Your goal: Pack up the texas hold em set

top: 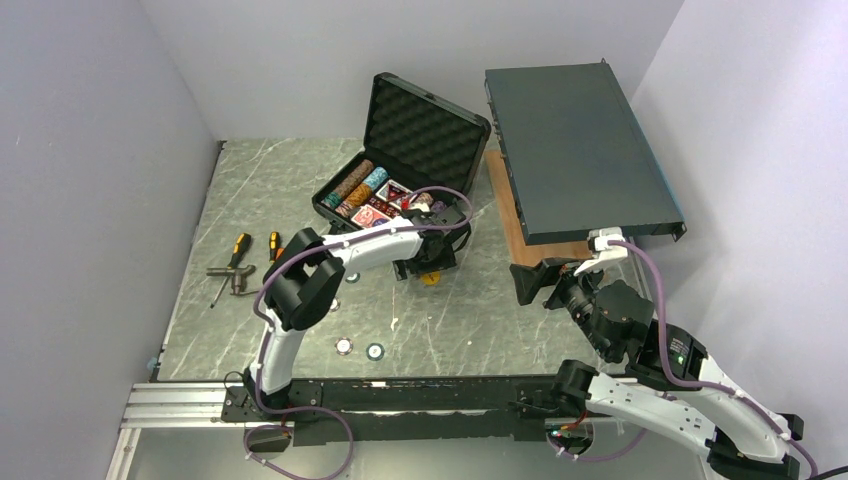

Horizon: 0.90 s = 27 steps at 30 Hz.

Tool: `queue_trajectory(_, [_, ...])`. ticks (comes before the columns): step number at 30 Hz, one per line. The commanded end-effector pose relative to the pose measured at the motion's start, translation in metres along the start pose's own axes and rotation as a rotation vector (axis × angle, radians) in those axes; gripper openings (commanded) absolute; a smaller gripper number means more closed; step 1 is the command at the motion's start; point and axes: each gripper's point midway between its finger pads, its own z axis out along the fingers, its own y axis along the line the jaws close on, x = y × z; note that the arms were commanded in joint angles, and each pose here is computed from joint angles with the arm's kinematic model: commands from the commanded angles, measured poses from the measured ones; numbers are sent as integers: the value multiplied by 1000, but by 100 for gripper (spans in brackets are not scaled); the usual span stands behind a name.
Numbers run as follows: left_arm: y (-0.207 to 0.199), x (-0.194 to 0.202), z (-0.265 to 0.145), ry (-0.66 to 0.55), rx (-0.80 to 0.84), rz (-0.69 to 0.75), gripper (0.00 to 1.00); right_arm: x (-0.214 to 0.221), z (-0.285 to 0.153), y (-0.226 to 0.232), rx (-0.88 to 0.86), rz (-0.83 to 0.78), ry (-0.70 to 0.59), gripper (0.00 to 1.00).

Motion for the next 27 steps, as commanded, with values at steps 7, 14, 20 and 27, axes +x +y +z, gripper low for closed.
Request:
queue_trajectory(7, [-3,-1,-1,-17,-57,-216,88,-5,-2,-4,11,18,-27,100])
queue_trajectory(14, [-13,-3,9,-22,-65,-212,84,-6,-3,-4,10,19,-29,100])
queue_trajectory(20, [-4,3,16,-4,-151,-226,79,-7,-3,-4,8,16,-29,100])
queue_trajectory(27, [1,10,18,17,-186,-251,75,-6,-1,-1,4,14,-28,100])
